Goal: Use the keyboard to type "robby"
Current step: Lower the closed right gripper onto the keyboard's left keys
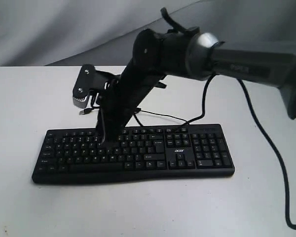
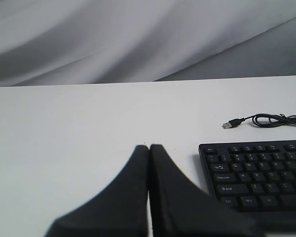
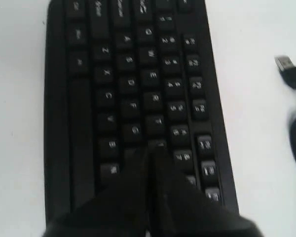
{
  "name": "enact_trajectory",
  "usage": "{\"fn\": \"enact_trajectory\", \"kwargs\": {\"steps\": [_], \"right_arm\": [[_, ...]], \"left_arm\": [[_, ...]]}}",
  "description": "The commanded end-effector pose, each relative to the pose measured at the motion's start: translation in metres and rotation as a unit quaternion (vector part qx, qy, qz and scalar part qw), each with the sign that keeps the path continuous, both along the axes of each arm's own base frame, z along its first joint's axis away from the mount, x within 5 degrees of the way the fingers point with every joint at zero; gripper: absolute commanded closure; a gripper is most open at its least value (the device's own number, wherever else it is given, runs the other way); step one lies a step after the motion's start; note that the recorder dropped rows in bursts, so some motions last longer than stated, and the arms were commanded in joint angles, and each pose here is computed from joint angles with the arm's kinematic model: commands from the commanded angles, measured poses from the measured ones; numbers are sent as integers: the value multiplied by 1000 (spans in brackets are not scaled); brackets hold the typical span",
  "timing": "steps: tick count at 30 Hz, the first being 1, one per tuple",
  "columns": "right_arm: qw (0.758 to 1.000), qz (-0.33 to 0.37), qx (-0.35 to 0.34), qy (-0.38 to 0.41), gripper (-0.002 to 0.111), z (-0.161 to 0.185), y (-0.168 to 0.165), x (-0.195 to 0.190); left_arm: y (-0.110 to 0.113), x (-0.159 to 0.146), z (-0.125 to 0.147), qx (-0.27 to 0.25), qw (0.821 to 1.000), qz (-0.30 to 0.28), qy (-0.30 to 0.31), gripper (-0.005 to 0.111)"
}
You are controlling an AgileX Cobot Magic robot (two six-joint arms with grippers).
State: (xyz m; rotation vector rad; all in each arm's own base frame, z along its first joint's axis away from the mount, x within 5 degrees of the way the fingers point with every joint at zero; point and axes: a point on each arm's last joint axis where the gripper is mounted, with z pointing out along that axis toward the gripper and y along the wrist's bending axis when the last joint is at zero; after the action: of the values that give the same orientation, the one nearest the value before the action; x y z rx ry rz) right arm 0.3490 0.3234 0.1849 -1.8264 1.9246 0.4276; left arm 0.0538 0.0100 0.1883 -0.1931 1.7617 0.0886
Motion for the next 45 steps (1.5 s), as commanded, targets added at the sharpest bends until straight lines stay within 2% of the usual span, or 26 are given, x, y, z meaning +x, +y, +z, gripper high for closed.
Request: {"fn": "enact_trajectory", "kwargs": {"steps": [1,7,13,18,22,31,45], "right_arm": [[999,4,37,10,108,3,15,5],[999,7,48,25,108,0,31,20],[999,7,47,27,108,-25,49,28],[1000,-10,18,22,108,-40,52,31],[1000,-14,-1,25,108,-42,52,28],[1000,-9,-2,17,108,-42,63,18],[1000,-26,-8,13,108,-45,61,21]], "left_arm": [[0,0,-1,-6,1000,1,-2,106],[0,0,-1,-6,1000,1,-2,106],[0,0,-1,-6,1000,1,-2,106],[0,0,-1,-6,1000,1,-2,106],[0,0,-1,-6,1000,1,-2,106],[0,0,-1,-6,1000,1,-2,106],[0,0,-1,-6,1000,1,-2,106]]}}
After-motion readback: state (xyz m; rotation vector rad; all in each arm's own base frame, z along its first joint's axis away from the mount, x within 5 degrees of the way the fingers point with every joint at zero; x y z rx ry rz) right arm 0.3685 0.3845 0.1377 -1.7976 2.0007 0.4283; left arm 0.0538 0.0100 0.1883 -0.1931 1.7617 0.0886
